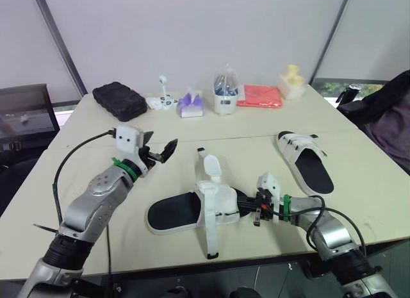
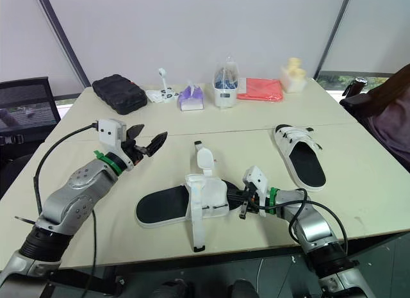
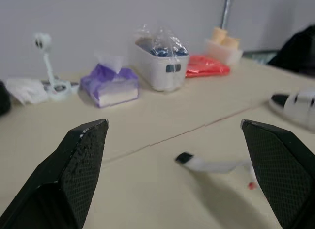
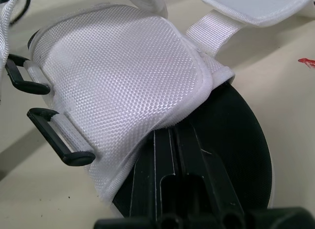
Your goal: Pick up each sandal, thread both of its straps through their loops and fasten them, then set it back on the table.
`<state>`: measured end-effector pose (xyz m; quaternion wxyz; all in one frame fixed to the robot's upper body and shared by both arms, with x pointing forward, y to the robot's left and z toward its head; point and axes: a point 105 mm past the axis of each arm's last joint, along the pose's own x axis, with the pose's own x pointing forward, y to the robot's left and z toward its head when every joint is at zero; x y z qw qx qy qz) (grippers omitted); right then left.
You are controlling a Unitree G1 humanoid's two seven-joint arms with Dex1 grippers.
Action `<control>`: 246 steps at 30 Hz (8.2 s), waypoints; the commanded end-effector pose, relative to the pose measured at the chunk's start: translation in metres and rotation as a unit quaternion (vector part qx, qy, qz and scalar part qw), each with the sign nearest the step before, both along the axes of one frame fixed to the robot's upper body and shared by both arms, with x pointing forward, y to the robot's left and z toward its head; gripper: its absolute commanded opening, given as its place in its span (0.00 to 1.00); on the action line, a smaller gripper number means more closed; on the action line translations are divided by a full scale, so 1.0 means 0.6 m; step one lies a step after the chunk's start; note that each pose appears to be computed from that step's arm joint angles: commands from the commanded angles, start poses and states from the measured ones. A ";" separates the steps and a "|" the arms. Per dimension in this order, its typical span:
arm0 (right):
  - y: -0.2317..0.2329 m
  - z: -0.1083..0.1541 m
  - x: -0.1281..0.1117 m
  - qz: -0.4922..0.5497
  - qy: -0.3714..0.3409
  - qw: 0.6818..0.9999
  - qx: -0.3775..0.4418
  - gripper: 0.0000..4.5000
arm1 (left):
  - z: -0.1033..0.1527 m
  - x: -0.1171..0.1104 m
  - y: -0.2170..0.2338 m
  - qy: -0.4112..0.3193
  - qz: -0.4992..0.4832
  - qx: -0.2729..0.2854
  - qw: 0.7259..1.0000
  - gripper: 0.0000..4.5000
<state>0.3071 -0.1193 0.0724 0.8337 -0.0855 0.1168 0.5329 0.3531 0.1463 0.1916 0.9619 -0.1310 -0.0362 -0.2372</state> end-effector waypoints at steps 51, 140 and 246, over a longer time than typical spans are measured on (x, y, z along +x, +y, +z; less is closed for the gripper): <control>-0.012 -0.044 -0.022 -0.008 0.064 0.997 -0.045 0.00 | -0.163 -0.229 -0.155 0.236 -0.429 0.045 0.871 0.99; 0.015 -0.063 -0.016 -0.009 0.069 0.997 -0.028 0.00 | -0.086 -0.261 -0.073 0.214 -0.470 -0.003 0.857 0.99; 0.024 -0.063 0.011 -0.023 0.057 0.998 -0.026 0.00 | -0.081 0.030 -0.091 0.137 -0.379 0.005 0.915 0.91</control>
